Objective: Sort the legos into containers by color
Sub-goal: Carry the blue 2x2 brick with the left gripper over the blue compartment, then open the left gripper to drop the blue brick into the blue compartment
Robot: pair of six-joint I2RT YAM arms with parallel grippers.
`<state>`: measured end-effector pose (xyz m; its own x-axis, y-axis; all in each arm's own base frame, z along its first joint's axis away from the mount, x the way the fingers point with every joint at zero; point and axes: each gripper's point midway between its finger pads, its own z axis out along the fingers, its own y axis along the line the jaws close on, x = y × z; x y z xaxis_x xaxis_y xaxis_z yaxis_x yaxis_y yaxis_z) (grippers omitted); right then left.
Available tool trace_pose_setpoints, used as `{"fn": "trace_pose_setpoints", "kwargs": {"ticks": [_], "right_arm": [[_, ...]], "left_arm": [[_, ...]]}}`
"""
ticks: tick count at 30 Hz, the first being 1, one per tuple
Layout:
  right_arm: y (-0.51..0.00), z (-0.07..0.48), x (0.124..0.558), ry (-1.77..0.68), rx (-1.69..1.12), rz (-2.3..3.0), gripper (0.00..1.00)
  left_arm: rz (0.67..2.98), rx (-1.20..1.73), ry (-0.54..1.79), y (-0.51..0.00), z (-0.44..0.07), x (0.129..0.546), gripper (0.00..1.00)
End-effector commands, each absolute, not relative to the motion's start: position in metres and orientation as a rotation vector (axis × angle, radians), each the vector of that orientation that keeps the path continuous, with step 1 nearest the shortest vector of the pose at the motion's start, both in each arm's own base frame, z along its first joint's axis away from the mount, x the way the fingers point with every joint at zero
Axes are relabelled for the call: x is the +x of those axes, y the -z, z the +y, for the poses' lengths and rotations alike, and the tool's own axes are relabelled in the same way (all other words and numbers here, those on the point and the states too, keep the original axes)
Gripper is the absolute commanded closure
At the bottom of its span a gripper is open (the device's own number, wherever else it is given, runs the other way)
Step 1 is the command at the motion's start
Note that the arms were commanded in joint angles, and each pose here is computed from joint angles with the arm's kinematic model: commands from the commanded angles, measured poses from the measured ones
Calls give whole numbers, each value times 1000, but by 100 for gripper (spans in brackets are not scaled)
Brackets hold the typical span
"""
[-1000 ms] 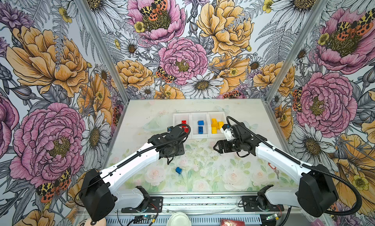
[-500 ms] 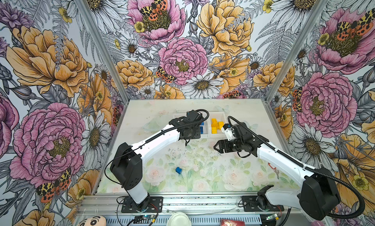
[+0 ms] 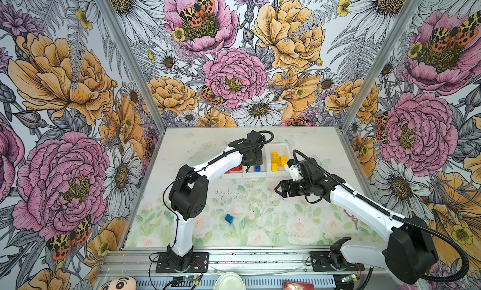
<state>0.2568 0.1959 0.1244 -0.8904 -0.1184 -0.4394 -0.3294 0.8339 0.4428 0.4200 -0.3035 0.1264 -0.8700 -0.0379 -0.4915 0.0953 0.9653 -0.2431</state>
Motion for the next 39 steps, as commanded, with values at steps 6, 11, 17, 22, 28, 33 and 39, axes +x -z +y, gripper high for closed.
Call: {"fn": "trace_pose_setpoints", "kwargs": {"ticks": [6,11,17,22,28,33,39], "right_arm": [[-132,194,257,-724,-321,2578,15],[-132,193,257,-722,-320,2578,15],[-132,193,257,-723,-318,2577,15],[-132,194,258,-724,-318,2580,14],[-133,194,259,-725,-319,2576,14],[-133,194,258,-724,-319,2578,14],[-133,194,257,-722,-322,2575,14]], "left_arm": [[2544,73,403,-131,-317,458,61],[2554,62,396,-118,-317,470,57],[2556,63,392,-115,-318,474,43],[2551,67,388,-118,-317,473,35],[2537,73,396,-127,-317,469,32],[2521,84,417,-139,-322,463,31],[2528,106,437,-149,-324,438,28]]}}
